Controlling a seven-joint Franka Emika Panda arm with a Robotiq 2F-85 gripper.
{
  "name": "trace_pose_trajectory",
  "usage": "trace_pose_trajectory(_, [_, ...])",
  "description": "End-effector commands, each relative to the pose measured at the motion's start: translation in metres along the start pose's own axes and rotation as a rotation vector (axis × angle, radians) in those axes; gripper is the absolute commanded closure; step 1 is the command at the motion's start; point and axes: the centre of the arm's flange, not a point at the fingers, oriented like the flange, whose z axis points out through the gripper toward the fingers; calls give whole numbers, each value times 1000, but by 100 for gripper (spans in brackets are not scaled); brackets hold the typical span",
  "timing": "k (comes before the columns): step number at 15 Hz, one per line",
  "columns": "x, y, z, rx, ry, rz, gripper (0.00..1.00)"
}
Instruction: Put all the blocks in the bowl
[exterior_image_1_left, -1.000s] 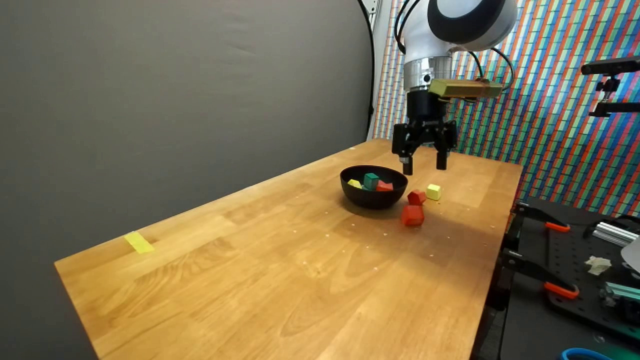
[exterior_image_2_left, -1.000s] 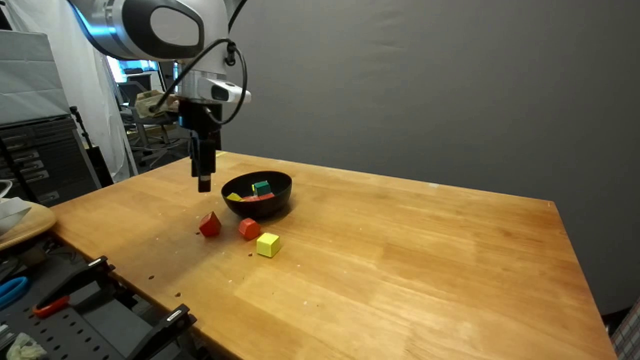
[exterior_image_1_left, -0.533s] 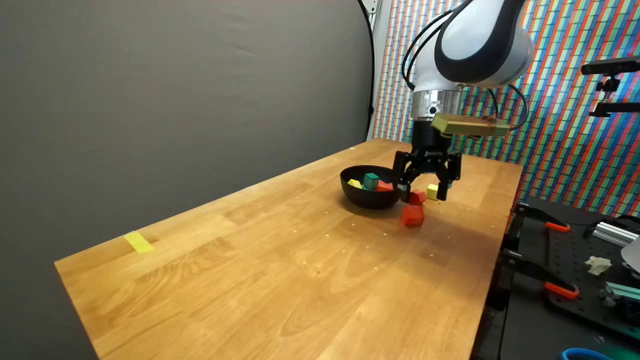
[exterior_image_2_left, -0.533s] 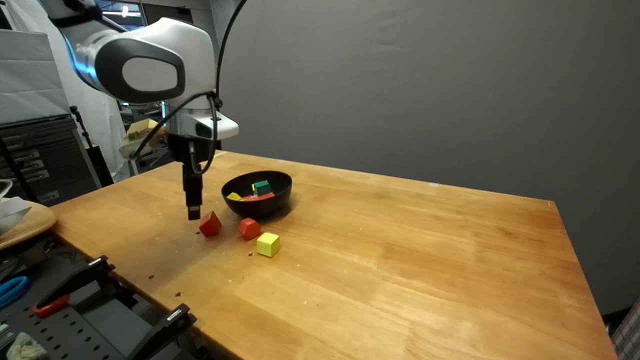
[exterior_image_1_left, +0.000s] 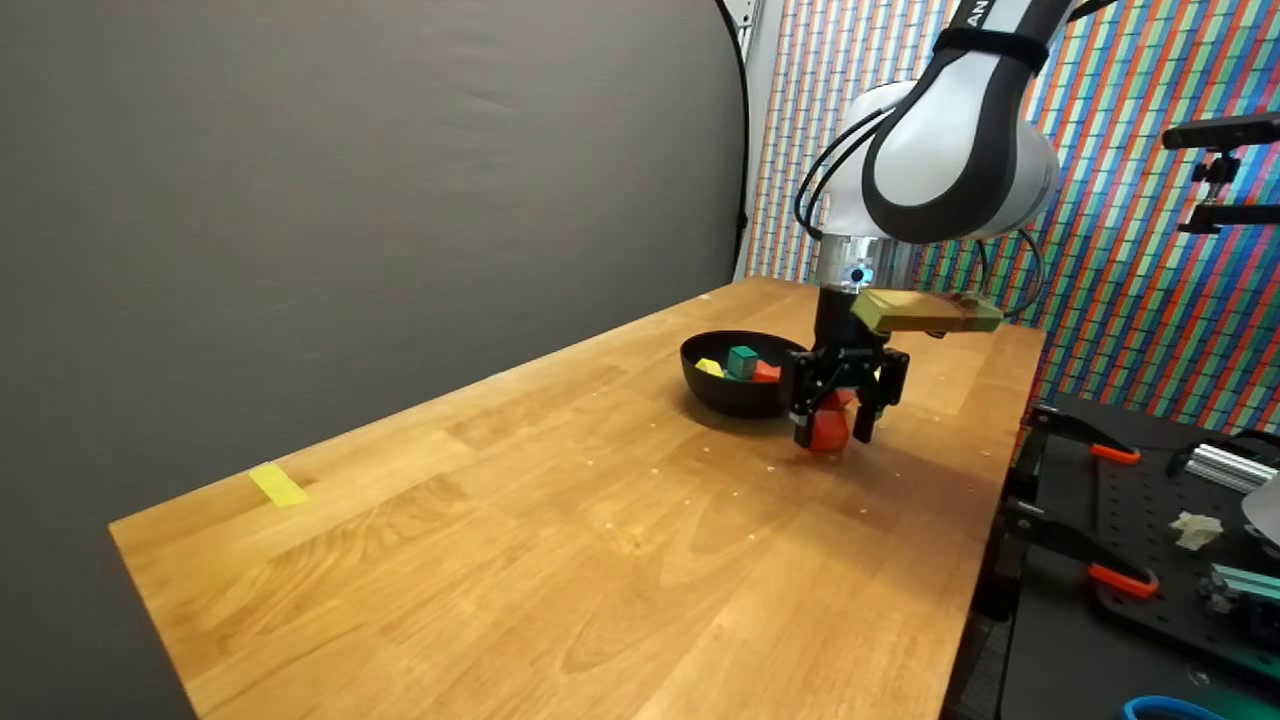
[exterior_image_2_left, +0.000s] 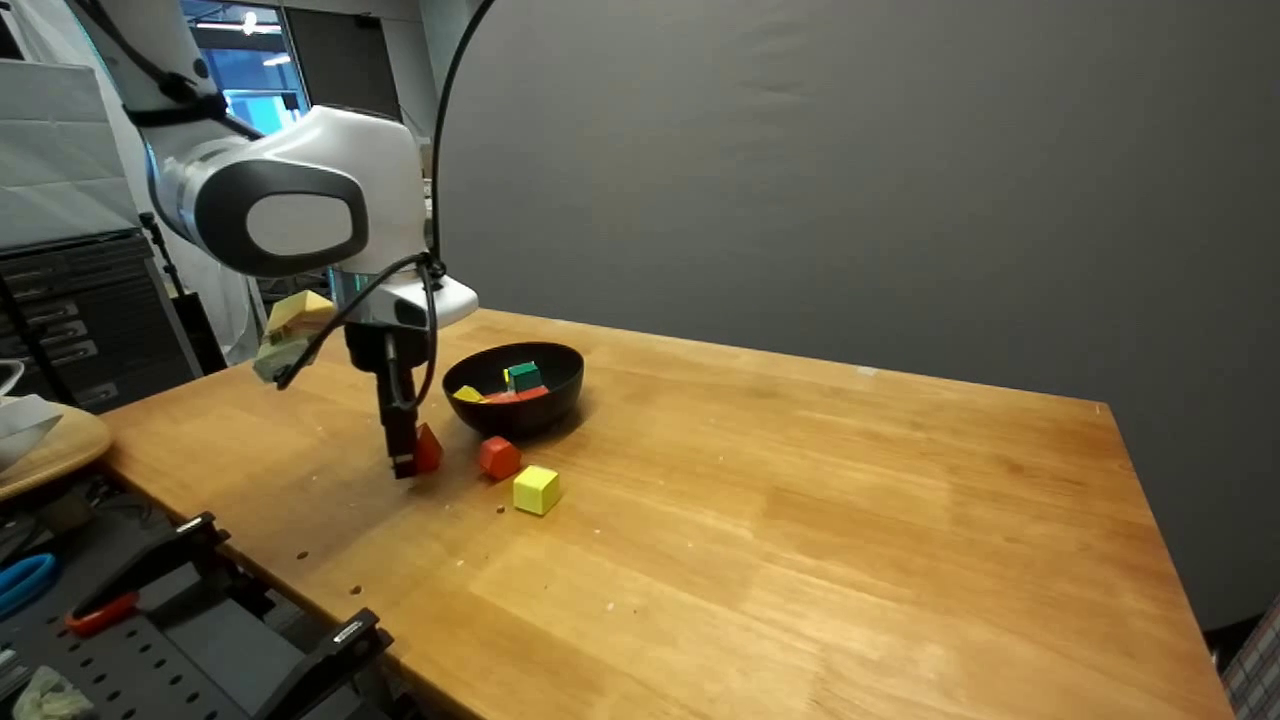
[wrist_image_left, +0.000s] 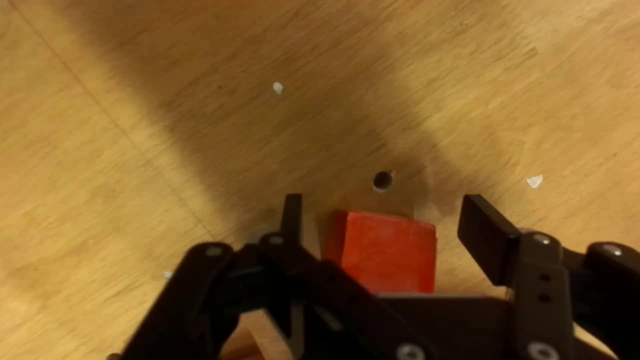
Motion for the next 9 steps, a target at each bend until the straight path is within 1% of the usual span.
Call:
trace_pose_trajectory(1, [-1, -6, 4, 13, 47, -28, 50])
trace_pose_trajectory(4, [-5, -9, -2, 15, 51, -42, 74])
trace_pose_trajectory(5, [-11, -11, -9, 15, 5, -55, 77])
trace_pose_trajectory(6, [-22, -14, -18, 8, -25, -84, 77])
trace_pose_trajectory(8, [-48, -21, -40, -62, -56, -144, 77])
trace_pose_trajectory(9, [-59, -24, -51, -107, -57, -174, 77])
